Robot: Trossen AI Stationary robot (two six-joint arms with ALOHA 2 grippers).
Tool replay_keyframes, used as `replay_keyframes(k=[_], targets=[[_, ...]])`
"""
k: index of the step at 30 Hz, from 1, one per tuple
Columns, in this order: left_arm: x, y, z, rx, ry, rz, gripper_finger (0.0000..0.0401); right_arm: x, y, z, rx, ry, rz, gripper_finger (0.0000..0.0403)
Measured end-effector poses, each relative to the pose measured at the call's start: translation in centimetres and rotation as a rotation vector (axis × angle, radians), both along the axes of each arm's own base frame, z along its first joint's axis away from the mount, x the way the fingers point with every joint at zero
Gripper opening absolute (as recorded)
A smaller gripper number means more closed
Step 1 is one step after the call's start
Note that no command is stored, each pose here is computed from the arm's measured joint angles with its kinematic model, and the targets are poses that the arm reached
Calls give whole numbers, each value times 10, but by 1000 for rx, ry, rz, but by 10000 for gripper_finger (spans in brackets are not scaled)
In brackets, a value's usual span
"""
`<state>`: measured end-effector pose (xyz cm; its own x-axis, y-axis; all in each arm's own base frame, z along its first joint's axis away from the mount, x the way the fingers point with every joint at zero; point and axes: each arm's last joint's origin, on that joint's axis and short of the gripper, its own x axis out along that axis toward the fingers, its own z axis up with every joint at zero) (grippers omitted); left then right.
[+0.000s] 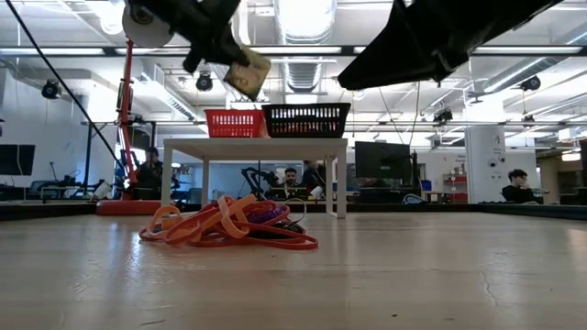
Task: Pick & Place Office Desk Supplies
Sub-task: Put the yellow crayon box into the red bin on the shelf
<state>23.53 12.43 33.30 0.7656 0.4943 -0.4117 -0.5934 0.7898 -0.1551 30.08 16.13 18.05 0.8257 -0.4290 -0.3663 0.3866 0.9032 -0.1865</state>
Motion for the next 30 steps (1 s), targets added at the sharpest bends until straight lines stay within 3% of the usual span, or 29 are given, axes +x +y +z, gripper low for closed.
replay_keyframes(k=[5,19,30], targets=[[-3,25,-13,-104,3,45,39,5,-10,0,-59,32,-5,93],[6,44,-43,-287,34,160,40,7,-12,0,-20,23,-4,71],[3,49,-49,-298,87,164,75,7,-12,0,-17,22,-5,68]])
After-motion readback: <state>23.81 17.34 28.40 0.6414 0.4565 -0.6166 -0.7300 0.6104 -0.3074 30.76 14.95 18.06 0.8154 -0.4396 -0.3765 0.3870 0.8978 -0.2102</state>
